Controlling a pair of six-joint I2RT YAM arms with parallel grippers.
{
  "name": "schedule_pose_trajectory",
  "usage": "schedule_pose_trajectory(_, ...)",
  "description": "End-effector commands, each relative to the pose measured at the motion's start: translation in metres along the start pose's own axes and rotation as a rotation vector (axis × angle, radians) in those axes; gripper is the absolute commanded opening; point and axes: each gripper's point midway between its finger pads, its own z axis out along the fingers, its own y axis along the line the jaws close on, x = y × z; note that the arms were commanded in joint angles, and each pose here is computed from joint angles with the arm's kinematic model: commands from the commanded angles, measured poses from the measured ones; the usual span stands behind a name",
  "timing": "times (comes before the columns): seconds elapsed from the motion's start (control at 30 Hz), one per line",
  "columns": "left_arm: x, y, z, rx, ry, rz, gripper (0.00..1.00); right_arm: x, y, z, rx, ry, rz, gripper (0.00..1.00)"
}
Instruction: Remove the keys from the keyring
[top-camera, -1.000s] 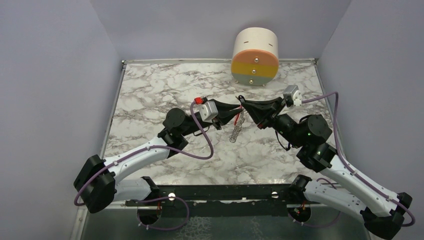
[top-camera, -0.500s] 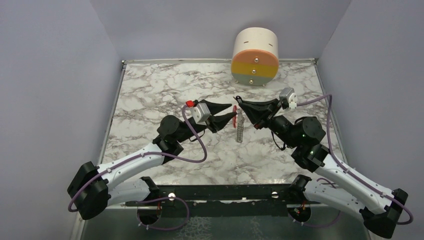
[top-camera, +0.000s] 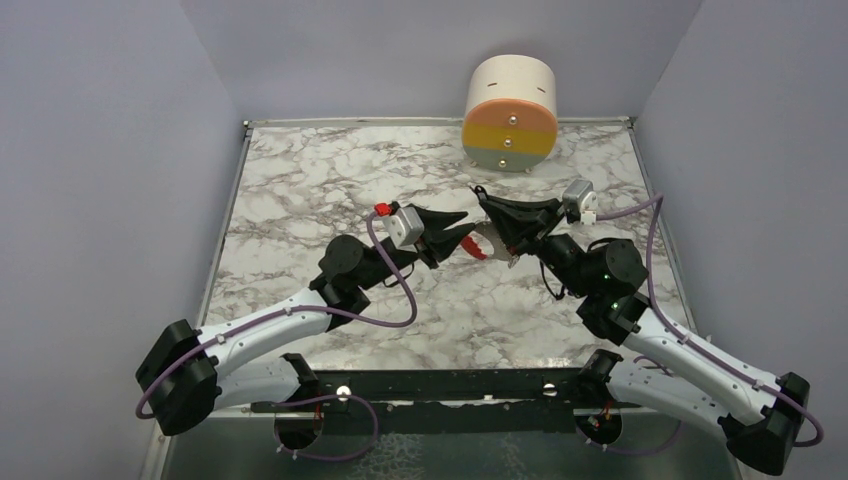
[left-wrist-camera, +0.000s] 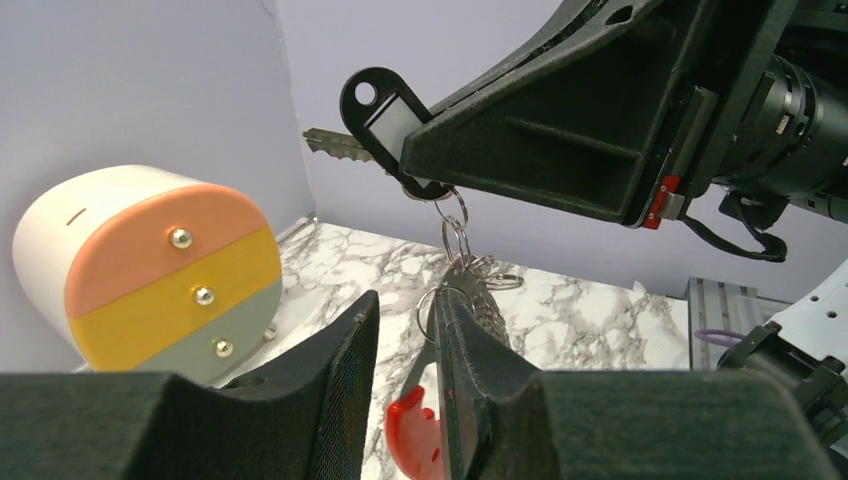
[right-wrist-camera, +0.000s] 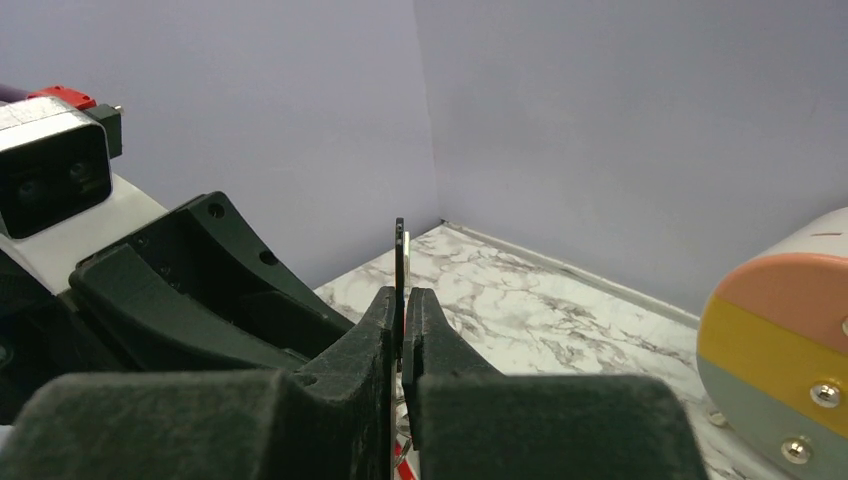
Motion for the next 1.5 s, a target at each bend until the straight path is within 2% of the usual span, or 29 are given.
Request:
schedule_pose_trajectory(0.0, -0.018, -0.011, 0.004, 0.051, -0.062, -0.016, 0.29, -0.029, -0.006, 0.001, 0.032, -0.096, -0.028, 0.01)
schedule_pose_trajectory(0.37, -0.035, -0.026, 0.009, 0.114, -0.142, -0.057, 0.33, -0.029, -0.01, 0.005, 0.052, -0.103, -0.044, 0.01)
schedule_pose_trajectory(0.67, -0.014, -0.015, 0.021, 0.044, -0.104, -0.034, 0.36, -0.025, -0.01, 0.009, 0.054, -0.097, -0.05, 0.01)
schedule_pose_trajectory(0.8, -0.013, -0.014, 0.022, 0.027, -0.117, -0.023, 0.25, -0.027, -0.01, 0.01, 0.052, -0.1, -0.053, 0.01)
schedule_pose_trajectory(0.87, -0.014, -0.013, 0.021, 0.017, -0.13, -0.02, 0.23, -0.027, -0.01, 0.009, 0.051, -0.1, -0.051, 0.01)
schedule_pose_trajectory(1.2, -0.023, -0.015, 0.016, -0.001, -0.218, -0.009, 0.2, -0.023, -0.009, 0.008, 0.043, -0.09, -0.045, 0.01)
schedule_pose_trajectory(1.47, -0.015, -0.019, 0.024, 0.015, -0.208, -0.001, 0.2, -0.025, -0.006, 0.008, 0.032, -0.092, -0.041, 0.01)
